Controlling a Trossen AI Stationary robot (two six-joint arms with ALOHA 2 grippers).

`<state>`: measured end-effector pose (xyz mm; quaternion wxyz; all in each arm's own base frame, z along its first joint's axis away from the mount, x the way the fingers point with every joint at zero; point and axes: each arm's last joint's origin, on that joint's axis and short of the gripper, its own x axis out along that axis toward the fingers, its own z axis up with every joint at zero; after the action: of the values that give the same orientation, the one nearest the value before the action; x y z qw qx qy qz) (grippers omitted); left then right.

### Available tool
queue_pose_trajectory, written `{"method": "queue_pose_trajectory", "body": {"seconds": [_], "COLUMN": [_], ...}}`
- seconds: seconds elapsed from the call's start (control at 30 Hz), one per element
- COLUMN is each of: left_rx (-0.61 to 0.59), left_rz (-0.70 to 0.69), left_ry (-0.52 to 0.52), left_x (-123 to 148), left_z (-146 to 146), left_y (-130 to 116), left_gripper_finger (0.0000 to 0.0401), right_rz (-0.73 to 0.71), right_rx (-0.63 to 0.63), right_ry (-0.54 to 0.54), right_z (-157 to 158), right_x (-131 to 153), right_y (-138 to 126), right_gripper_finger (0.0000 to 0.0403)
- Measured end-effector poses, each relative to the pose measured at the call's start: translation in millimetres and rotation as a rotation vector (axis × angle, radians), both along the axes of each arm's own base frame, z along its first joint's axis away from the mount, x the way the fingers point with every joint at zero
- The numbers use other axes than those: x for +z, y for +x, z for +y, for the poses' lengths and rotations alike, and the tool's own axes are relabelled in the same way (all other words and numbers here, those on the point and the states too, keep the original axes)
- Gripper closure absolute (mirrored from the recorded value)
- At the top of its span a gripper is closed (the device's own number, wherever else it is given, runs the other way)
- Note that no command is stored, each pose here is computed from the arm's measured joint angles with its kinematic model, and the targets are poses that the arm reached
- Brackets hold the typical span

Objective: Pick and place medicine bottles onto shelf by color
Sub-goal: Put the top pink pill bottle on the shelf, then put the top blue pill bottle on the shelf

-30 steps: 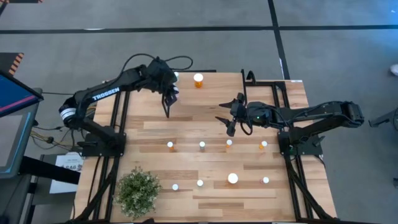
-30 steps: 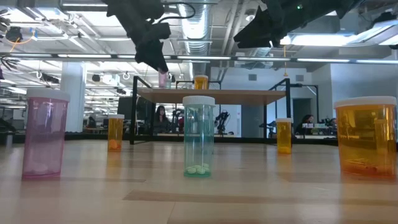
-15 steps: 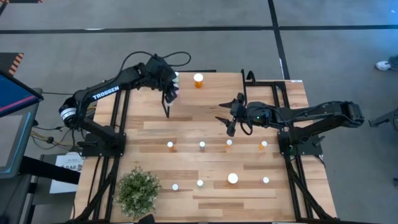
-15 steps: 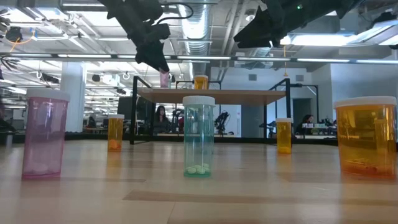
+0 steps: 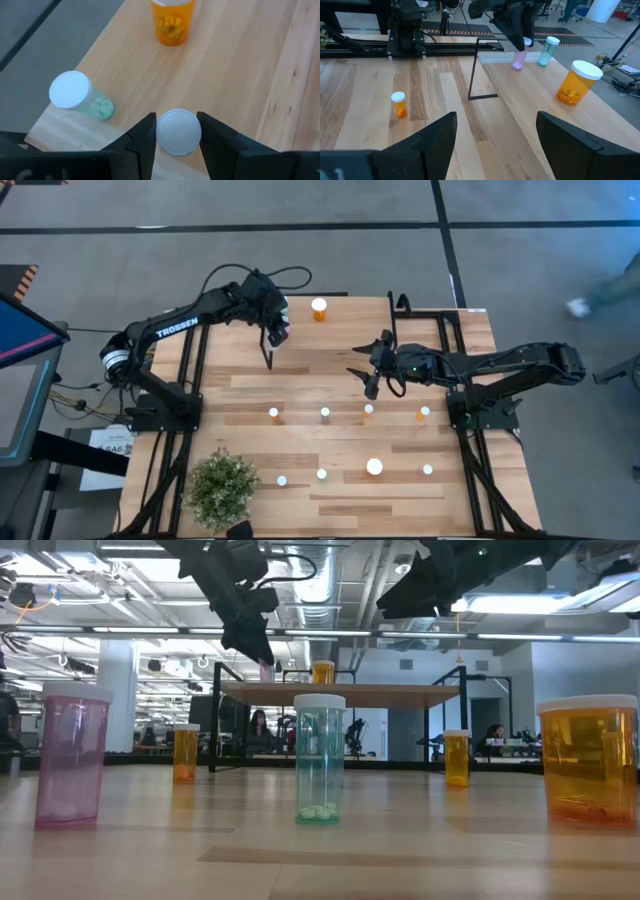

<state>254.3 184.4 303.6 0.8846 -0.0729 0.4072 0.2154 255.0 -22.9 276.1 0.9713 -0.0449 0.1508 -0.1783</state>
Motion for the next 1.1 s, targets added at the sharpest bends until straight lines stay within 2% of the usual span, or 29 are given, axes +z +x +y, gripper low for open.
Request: {"method": "queue_pose_trajectory", "body": {"seconds": [0.43, 0.83, 1.1], "left_rx": [0.025, 0.025, 0.021], "left_rz": [0.015, 0.012, -0.035], "left_ry": [-0.012, -0.011, 0.029], "left_x": [-1, -1, 23], "left_z": [0, 0, -13], "left_y": [-1, -1, -18], "left_gripper_finger": [0.0274, 0.0197, 0.0181], "right_rz": [0.0, 0.005, 0.008], "right_rx": [0.0, -0.006, -0.006], "right_ry": [0.002, 0.0, 0.0], "right_z": [0, -2, -2], "right_x": [0, 0, -1], "right_y": [0, 0, 0], "right_gripper_finger": [0.0108, 0.0108, 0.0108]}}
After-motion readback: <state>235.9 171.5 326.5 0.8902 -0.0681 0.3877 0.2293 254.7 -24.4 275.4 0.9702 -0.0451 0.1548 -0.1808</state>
